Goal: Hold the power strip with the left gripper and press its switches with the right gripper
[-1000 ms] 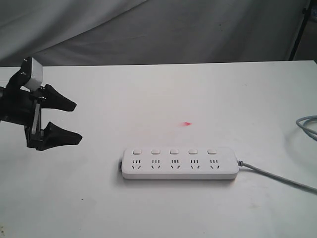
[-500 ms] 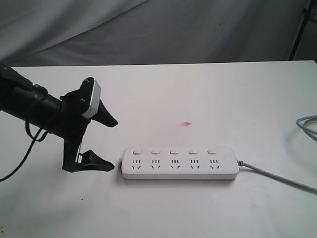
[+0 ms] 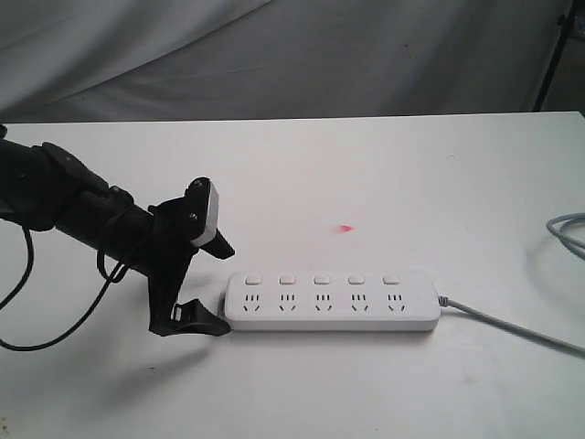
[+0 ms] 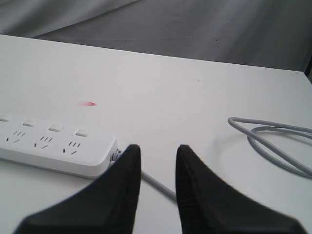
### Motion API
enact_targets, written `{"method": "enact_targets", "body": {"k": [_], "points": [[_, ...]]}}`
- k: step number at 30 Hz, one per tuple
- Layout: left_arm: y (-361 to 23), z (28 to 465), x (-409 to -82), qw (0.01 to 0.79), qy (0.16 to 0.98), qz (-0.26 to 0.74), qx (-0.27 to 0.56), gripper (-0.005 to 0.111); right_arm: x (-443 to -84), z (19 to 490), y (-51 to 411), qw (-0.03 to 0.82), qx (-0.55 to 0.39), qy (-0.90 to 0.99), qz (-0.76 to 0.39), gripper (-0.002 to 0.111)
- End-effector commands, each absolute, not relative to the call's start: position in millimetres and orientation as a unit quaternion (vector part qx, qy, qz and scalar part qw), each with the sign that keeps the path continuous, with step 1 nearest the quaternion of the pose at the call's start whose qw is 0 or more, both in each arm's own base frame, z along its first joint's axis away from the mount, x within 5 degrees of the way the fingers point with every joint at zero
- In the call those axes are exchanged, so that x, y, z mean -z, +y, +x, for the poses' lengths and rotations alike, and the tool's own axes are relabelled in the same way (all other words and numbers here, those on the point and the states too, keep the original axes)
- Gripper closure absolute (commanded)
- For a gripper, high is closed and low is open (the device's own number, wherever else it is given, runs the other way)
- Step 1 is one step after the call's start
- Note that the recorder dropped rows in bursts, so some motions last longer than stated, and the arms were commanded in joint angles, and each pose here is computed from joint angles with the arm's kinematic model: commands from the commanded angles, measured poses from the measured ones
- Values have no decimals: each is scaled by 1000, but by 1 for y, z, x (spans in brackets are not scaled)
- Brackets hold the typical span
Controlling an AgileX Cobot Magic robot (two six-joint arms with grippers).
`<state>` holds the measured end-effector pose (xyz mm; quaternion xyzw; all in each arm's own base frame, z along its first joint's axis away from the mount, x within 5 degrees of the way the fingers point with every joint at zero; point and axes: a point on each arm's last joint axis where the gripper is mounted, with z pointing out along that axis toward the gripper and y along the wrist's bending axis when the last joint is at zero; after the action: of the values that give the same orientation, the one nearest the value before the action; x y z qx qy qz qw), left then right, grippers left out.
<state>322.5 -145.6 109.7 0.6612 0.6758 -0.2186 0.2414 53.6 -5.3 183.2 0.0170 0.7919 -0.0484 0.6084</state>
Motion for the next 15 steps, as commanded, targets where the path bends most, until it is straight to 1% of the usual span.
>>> {"method": "enact_targets", "body": {"k": [1,5,15], "points": [[-153,324,-112,246,669,657,243,4,-182,53,-5,610,47,791,15,84],[-154,325,-113,253,675,647,250,4,-182,53,-5,610,47,791,15,84],[-167,318,-114,246,659,660,263,4,-182,53,-5,610,47,791,15,84]]}}
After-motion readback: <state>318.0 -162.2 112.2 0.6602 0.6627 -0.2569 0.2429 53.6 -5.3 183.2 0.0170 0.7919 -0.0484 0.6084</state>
